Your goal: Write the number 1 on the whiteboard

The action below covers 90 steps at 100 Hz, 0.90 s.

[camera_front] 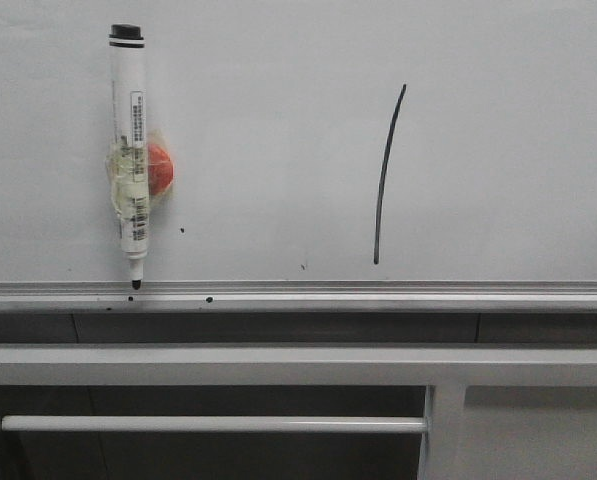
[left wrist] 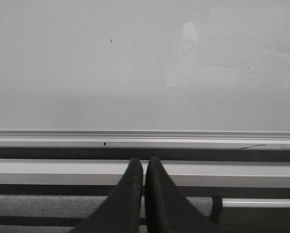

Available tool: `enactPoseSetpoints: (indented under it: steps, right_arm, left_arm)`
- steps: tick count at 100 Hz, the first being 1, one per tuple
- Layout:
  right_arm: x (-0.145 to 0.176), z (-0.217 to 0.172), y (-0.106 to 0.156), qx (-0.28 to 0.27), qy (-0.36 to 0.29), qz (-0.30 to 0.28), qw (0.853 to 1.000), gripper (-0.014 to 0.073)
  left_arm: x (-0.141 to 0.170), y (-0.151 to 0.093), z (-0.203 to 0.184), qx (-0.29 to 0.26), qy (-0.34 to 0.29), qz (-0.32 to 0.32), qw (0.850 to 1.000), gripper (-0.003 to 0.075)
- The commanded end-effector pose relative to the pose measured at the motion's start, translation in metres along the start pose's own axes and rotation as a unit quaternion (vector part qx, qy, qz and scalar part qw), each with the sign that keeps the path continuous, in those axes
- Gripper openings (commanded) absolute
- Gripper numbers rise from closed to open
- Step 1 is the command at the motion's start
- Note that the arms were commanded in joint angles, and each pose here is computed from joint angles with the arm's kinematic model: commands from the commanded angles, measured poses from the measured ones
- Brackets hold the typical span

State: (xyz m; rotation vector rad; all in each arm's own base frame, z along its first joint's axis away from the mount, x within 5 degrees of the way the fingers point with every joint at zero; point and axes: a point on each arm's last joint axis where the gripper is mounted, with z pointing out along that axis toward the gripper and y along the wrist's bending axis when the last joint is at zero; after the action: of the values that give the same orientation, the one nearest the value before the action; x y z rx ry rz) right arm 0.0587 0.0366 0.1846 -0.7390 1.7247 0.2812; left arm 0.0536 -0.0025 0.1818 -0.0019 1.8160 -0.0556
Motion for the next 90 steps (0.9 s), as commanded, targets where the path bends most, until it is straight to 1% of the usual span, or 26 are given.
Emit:
enactPoseSetpoints:
  steps: [1,44,51,54,57,63,67,72,74,79,82,90]
  right_arm:
    - [-0.012,-0.001,0.001,-0.011,-0.03,-0.006,0.999,-0.0063]
    - [-0.012,-0.001,0.001,-0.011,-0.03,-0.006,0.999,-0.0063]
    - [-0.011,-0.001,0.0,-0.005,-0.031,-0.032,0.999,-0.0063]
    - [-0.011,-0.001,0.0,-0.004,-0.029,-0.032,0.999,-0.0064]
    - [-0.01,-0.001,0.0,-0.006,-0.026,-0.022,0.999,-0.0063]
    - [-0.005,0.0,0.002,-0.012,-0.009,0.019,1.0,-0.0064]
    - [0.001,0.0,0.002,-0.013,0.01,0.031,0.999,-0.0064]
    - [0.007,0.001,0.005,-0.024,0.034,0.065,0.997,-0.0064]
    - [0.008,0.001,0.006,-0.029,0.037,0.061,0.997,-0.0064]
    - [0.008,0.001,0.011,-0.053,0.022,0.054,0.997,-0.0064]
    - [0.006,0.002,0.013,-0.064,0.003,0.038,0.997,-0.0064]
    - [-0.004,0.001,0.016,-0.082,-0.072,0.03,0.994,-0.0064]
  left_arm:
    - [-0.005,0.0,-0.001,-0.001,-0.045,-0.002,0.999,-0.002]
    - [-0.005,0.0,-0.001,-0.001,-0.045,-0.002,0.999,-0.002]
    - [-0.005,0.0,-0.001,-0.001,-0.045,-0.002,0.999,-0.002]
    - [-0.005,0.0,-0.001,-0.001,-0.045,-0.002,0.999,-0.002]
    - [-0.005,0.0,-0.001,-0.001,-0.045,-0.002,0.999,-0.002]
    - [-0.005,0.0,-0.001,-0.001,-0.045,-0.002,0.999,-0.002]
    - [-0.005,0.0,-0.001,-0.001,-0.045,-0.002,0.999,-0.002]
    - [-0.005,0.0,-0.001,-0.001,-0.045,-0.002,0.999,-0.002]
    - [-0.005,0.0,-0.001,-0.001,-0.045,-0.002,0.999,-0.002]
    - [-0.005,0.0,-0.001,-0.001,-0.045,-0.002,0.999,-0.002]
    - [-0.005,0.0,-0.001,-0.001,-0.045,-0.002,0.999,-0.002]
    - [-0.005,0.0,-0.001,-0.001,-0.045,-0.002,0.999,-0.002]
